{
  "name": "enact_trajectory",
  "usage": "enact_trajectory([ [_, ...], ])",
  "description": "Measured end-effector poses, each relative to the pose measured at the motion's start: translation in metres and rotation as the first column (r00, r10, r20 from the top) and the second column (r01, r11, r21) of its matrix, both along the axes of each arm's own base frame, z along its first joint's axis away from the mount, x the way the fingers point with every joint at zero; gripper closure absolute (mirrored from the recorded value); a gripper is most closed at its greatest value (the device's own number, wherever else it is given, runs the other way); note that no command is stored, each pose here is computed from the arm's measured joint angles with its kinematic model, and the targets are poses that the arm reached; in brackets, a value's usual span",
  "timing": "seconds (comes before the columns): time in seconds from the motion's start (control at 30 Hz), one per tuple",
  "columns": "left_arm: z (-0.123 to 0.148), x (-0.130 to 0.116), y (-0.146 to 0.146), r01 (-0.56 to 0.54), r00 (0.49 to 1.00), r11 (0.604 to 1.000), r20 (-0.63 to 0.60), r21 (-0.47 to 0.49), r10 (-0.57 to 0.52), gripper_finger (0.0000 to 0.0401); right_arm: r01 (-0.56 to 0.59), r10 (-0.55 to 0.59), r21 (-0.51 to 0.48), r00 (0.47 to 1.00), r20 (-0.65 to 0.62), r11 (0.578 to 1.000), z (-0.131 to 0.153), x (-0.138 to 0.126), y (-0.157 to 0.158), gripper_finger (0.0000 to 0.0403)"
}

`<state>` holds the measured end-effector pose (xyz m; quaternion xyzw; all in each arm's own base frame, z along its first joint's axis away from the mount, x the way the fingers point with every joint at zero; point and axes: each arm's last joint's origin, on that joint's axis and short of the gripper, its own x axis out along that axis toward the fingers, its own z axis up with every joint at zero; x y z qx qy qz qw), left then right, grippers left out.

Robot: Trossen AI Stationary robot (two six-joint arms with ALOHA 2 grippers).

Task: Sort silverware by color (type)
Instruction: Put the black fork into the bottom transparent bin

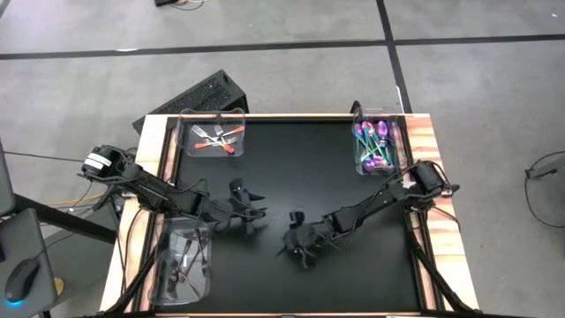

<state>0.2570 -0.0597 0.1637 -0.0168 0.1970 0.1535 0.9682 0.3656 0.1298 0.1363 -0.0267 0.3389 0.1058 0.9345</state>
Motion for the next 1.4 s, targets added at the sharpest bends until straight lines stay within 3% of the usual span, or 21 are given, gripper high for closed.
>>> enact_trajectory([
  [0.17,0.016,0.005,-0.006,0.084,0.988,0.993,0.124,0.083,-0.094,0.0243,-0.171,0.162,0.099,0.982,0.097,0.98,0.002,0.008,0.004,0.0189],
  [0.3,0.023,0.006,-0.009,0.081,0.976,0.991,0.191,0.11,-0.102,0.0243,-0.31,0.294,0.101,0.944,0.148,0.945,0.004,0.01,0.004,0.0189],
  [0.47,0.029,0.008,-0.009,0.082,0.964,0.989,0.242,0.123,-0.11,0.0243,-0.371,0.343,0.146,0.921,0.187,0.917,-0.008,0.016,0.008,0.0188],
  [0.63,0.027,0.007,-0.009,0.072,0.972,0.982,0.208,0.176,-0.109,0.0243,-0.381,0.369,0.152,0.924,0.103,0.912,-0.03,0.013,0.013,0.0189],
  [0.83,0.025,0.006,-0.008,0.056,0.979,0.977,0.181,0.207,-0.095,0.0243,-0.341,0.353,0.149,0.933,-0.067,0.928,-0.035,0.005,0.005,0.021],
  [1.0,0.023,0.005,-0.006,-0.001,0.991,0.952,0.127,0.305,-0.04,0.0243,-0.231,0.263,0.148,0.931,-0.252,0.962,-0.024,-0.006,-0.019,0.0241],
  [1.17,0.022,0.005,-0.004,-0.018,0.994,0.942,0.11,0.335,-0.02,0.0243,-0.092,0.131,0.124,0.928,-0.349,0.988,0.0,-0.018,-0.044,0.0276],
  [1.3,0.019,0.004,-0.004,-0.02,0.996,0.951,0.093,0.308,-0.009,0.0243,-0.013,0.025,0.045,0.958,-0.284,0.999,0.027,-0.022,-0.055,0.0304],
  [1.4,0.014,0.002,-0.003,-0.023,0.998,0.959,0.055,0.283,0.008,0.0243,-0.014,0.024,0.065,0.987,-0.157,0.998,0.041,-0.015,-0.054,0.0313],
])
